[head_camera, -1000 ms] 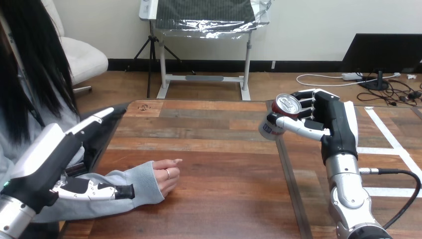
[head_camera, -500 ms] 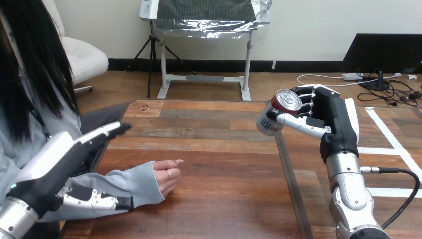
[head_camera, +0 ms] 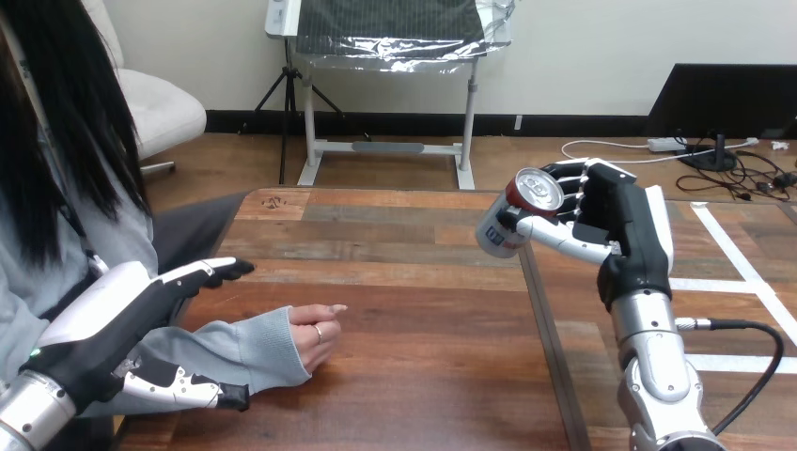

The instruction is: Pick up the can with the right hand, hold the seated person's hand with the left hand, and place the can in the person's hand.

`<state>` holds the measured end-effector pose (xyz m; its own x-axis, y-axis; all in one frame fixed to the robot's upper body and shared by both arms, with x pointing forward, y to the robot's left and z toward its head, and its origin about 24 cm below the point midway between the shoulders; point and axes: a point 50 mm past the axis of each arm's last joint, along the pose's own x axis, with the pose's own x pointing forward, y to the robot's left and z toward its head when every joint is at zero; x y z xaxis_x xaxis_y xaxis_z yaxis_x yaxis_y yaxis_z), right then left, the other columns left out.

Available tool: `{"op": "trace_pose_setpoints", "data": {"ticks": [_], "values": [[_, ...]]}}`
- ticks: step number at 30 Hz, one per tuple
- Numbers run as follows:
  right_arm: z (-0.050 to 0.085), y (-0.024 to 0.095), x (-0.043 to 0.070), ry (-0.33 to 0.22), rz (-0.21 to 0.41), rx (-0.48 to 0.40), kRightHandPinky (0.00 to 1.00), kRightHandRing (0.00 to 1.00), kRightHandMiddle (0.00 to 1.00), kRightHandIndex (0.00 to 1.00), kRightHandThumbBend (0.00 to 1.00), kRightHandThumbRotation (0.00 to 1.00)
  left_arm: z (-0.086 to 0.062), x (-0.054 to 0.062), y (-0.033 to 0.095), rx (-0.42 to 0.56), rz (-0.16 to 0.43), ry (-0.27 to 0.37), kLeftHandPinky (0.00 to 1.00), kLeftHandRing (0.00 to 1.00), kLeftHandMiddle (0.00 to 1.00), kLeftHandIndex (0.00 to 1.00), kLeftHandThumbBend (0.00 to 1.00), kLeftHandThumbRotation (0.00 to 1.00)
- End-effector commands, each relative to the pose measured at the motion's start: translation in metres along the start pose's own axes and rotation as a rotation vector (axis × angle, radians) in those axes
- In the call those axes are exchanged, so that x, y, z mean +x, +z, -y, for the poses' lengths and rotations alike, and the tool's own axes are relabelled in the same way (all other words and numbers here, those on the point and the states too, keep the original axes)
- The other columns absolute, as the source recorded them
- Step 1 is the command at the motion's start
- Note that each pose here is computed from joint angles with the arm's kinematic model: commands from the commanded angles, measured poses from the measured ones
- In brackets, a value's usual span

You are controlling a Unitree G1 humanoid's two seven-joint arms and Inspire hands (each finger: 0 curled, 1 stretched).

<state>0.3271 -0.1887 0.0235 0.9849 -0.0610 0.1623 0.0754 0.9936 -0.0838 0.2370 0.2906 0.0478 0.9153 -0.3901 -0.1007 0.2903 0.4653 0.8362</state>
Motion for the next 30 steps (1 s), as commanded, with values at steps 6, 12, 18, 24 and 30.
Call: {"op": "trace_pose_setpoints", "data": {"ticks": [6, 12, 18, 24, 30], "values": [[0.001, 0.028, 0.013, -0.009, 0.159, 0.024, 0.33, 0.39, 0.45, 0.48, 0.82, 0.00, -0.022, 0.015, 0.006, 0.091, 0.050, 0.019, 0.73, 0.79, 0.79, 0.80, 1.00, 0.32], [0.002, 0.026, 0.007, 0.012, 0.182, 0.027, 0.34, 0.39, 0.45, 0.48, 0.82, 0.00, -0.018, 0.020, 0.003, 0.093, 0.031, -0.004, 0.68, 0.74, 0.75, 0.76, 1.00, 0.31], [0.002, 0.025, 0.004, 0.032, 0.189, 0.038, 0.34, 0.39, 0.45, 0.48, 0.82, 0.00, -0.015, 0.022, 0.003, 0.102, 0.028, -0.012, 0.64, 0.70, 0.73, 0.74, 1.00, 0.28], [0.001, 0.023, 0.001, 0.044, 0.184, 0.051, 0.34, 0.39, 0.45, 0.48, 0.82, 0.00, -0.013, 0.023, 0.002, 0.111, 0.024, -0.024, 0.62, 0.68, 0.72, 0.73, 1.00, 0.26], [0.000, 0.021, -0.002, 0.057, 0.188, 0.050, 0.34, 0.39, 0.45, 0.48, 0.83, 0.00, -0.010, 0.025, 0.002, 0.112, 0.018, -0.036, 0.55, 0.62, 0.70, 0.72, 1.00, 0.21]]}}
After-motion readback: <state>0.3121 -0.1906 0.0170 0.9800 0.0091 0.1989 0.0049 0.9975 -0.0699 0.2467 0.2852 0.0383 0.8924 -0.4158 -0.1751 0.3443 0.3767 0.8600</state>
